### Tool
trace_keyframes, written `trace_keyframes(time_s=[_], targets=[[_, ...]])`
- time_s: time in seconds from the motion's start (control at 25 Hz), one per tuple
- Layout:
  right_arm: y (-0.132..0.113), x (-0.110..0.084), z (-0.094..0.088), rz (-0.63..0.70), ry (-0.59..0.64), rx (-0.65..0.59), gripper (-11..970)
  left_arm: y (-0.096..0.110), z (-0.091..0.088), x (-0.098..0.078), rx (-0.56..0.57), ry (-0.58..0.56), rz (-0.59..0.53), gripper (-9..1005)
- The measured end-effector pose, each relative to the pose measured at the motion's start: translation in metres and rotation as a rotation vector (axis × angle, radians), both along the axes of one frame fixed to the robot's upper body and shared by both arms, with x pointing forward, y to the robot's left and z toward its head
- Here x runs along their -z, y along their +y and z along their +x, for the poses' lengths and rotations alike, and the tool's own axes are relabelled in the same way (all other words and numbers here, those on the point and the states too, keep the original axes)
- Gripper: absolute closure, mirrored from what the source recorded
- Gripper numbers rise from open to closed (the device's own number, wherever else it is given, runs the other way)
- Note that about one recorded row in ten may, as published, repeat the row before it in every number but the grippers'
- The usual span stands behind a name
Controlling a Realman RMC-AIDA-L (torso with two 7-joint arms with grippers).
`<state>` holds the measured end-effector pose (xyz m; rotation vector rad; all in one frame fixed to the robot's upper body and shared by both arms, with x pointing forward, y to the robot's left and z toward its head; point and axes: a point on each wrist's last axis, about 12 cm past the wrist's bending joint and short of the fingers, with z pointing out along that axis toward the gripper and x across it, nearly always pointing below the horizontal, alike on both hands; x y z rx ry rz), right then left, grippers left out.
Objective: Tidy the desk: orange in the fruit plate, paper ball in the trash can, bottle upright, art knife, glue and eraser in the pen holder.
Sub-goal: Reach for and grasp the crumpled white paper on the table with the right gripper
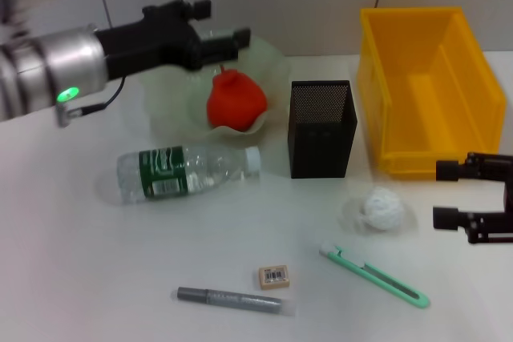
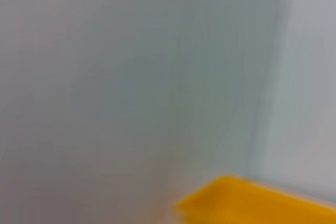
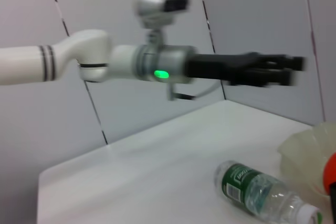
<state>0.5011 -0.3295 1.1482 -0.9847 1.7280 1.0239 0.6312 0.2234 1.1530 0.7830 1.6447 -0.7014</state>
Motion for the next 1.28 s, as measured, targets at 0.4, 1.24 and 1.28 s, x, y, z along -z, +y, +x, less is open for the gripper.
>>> trace_keyframes(time_s=[0.4, 1.24, 1.28], targets=[[0.029, -0.057, 0.023, -0.213, 0.113, -0.003, 183, 0.089, -0.104, 0.004, 0.295, 0.003, -0.141, 137], [0.151, -0.07, 0.089, -0.936, 0.451, 0.214, 184, 0.11, -0.164, 0.041, 0.464, 0.114, -0.089, 138], [0.152, -0.064, 0.091, -0.939, 0.458, 0.224, 184, 0.109, -0.164, 0.042, 0.467, 0.114, -0.089, 138]])
